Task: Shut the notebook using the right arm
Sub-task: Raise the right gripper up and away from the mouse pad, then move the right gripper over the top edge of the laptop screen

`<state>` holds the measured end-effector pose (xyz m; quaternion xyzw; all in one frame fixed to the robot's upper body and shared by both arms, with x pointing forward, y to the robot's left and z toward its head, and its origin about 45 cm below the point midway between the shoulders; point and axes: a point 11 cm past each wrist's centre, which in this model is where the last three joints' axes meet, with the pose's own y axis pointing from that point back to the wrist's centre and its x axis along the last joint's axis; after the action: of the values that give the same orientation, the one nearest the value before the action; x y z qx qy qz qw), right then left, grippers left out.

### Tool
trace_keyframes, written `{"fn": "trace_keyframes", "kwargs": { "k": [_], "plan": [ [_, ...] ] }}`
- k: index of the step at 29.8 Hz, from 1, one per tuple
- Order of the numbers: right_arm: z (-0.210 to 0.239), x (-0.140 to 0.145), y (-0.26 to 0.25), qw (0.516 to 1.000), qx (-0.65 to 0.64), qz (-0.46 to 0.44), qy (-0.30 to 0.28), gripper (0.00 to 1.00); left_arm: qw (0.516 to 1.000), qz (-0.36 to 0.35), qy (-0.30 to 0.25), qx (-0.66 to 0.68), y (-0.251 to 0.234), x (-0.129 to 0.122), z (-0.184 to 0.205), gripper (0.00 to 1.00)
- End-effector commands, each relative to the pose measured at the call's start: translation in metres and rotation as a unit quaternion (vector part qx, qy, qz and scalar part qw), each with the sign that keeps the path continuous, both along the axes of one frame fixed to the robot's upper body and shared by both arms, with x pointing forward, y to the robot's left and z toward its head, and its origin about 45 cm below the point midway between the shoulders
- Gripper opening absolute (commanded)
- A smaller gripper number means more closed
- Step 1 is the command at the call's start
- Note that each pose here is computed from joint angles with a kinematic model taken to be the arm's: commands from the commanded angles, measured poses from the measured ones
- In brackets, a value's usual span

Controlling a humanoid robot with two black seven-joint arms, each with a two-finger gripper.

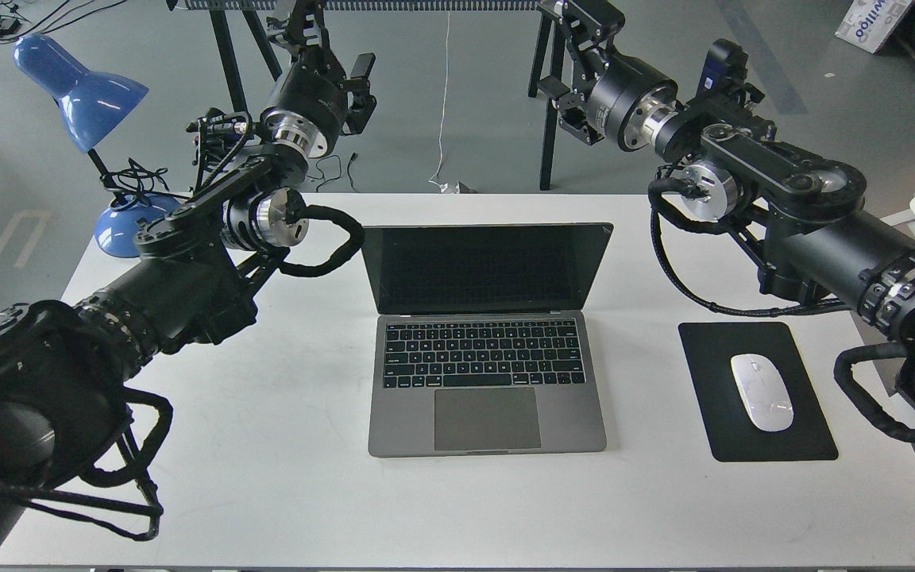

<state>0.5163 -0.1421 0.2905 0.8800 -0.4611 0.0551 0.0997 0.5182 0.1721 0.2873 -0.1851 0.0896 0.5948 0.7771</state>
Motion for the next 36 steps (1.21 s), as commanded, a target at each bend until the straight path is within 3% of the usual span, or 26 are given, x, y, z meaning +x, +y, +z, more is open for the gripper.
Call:
{"fn": "trace_keyframes", "kwargs": {
  "k": [1,6,20,36],
  "plan": [
    [-0.023,-0.003,0.022,0.997,-0.069,0.019,0.004,1.0,1.0,0.0,0.0,0.0,0.0,0.0,0.0,1.0],
    [-0.036,0.005,-0.009,0.99,-0.141,-0.007,-0.001,1.0,1.0,0.0,0.0,0.0,0.0,0.0,0.0,1.0],
    [-0.055,-0.007,-0.004,0.989,-0.143,0.025,0.026,1.0,1.0,0.0,0.001,0.0,0.0,0.0,-0.001,1.0],
    [-0.062,-0.037,0.048,0.985,-0.108,0.125,0.053,1.0,1.0,0.0,0.001,0.0,0.0,0.0,-0.001,1.0]
  ]
}}
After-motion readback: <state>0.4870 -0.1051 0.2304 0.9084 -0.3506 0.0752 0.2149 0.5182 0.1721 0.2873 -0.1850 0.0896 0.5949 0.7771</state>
